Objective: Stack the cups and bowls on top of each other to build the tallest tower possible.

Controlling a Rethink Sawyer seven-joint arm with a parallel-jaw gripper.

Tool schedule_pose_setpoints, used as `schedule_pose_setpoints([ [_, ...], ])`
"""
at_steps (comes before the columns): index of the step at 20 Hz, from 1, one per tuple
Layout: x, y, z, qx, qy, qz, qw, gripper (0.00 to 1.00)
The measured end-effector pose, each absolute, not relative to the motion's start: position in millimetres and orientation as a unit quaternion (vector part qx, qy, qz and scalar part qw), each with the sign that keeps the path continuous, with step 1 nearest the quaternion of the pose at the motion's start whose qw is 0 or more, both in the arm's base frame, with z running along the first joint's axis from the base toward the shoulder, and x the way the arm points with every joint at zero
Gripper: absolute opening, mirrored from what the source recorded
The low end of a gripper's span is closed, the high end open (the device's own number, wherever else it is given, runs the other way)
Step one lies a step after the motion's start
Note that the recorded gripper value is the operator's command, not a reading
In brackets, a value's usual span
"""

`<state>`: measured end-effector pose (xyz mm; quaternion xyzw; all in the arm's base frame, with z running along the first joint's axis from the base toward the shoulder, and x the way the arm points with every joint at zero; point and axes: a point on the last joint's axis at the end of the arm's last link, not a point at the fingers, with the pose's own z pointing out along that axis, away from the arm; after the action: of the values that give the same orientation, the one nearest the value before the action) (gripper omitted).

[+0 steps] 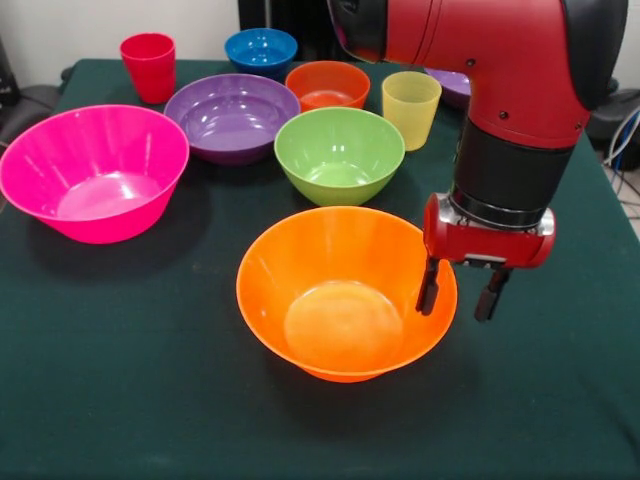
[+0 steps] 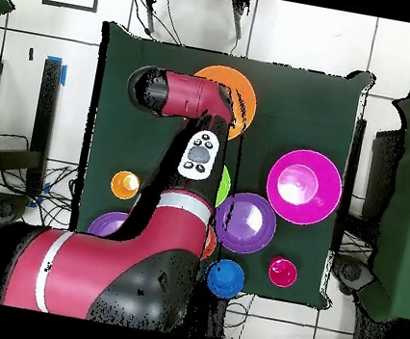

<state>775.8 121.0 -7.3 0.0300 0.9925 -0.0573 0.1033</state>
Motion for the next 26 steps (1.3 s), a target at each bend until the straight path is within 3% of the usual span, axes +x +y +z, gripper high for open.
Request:
schedule_pose_setpoints([
  [3,773.8,120.5,-11.5,0.03,0.993,-0.058,0.1,1.0],
  [4,773.2,119.9,-12.7,0.03,0.993,-0.059,0.099,0.0],
  [26,782.6,105.8,13.5,0.059,0.992,-0.04,0.108,0.0],
])
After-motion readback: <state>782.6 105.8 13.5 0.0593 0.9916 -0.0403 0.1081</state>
